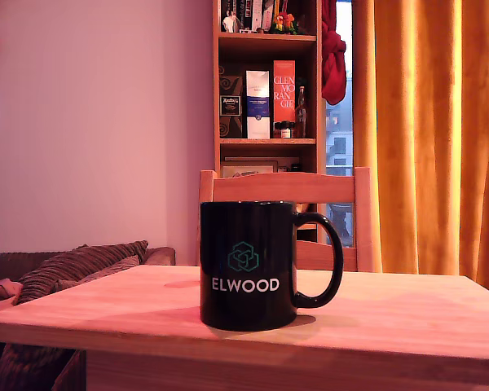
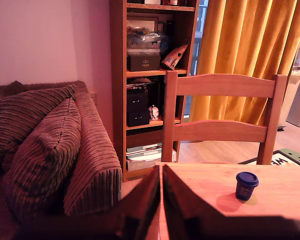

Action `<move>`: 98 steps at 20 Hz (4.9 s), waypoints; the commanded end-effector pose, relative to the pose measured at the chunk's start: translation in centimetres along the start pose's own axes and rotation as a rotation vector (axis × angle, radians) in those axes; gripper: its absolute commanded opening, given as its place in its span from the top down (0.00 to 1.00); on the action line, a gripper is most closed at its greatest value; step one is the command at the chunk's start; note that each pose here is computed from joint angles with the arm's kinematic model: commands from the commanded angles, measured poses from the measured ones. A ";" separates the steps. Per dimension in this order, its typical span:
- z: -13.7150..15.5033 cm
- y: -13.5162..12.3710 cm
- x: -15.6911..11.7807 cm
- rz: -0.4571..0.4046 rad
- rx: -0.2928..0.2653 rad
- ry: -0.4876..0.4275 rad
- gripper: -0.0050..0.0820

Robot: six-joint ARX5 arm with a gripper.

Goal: Pick up the coffee capsules on the table and drop them inside the coffee cup

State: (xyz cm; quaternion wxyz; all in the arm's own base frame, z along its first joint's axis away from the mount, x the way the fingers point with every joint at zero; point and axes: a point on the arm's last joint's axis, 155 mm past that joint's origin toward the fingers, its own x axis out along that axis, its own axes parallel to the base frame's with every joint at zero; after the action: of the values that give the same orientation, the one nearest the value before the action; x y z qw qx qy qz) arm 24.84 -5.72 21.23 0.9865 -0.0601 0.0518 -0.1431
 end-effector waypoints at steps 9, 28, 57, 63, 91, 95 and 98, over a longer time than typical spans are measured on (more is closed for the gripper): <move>-3.8 0.4 -0.6 0.018 0.020 0.122 0.97; -2.0 -5.3 2.5 -0.244 -0.083 0.081 0.97; -11.7 -9.7 7.1 -0.396 0.166 0.340 0.41; -13.4 -9.7 8.5 -0.402 0.186 0.351 0.41; -15.4 -12.5 17.6 -0.521 0.213 0.302 0.41; -15.8 -13.3 18.8 -0.556 0.206 0.306 0.41; -16.3 -13.7 19.6 -0.570 0.203 0.320 0.41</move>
State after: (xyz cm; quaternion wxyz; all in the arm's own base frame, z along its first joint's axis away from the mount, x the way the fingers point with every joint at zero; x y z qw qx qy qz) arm 37.95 -25.87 6.22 0.8906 0.0477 0.1644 -0.4214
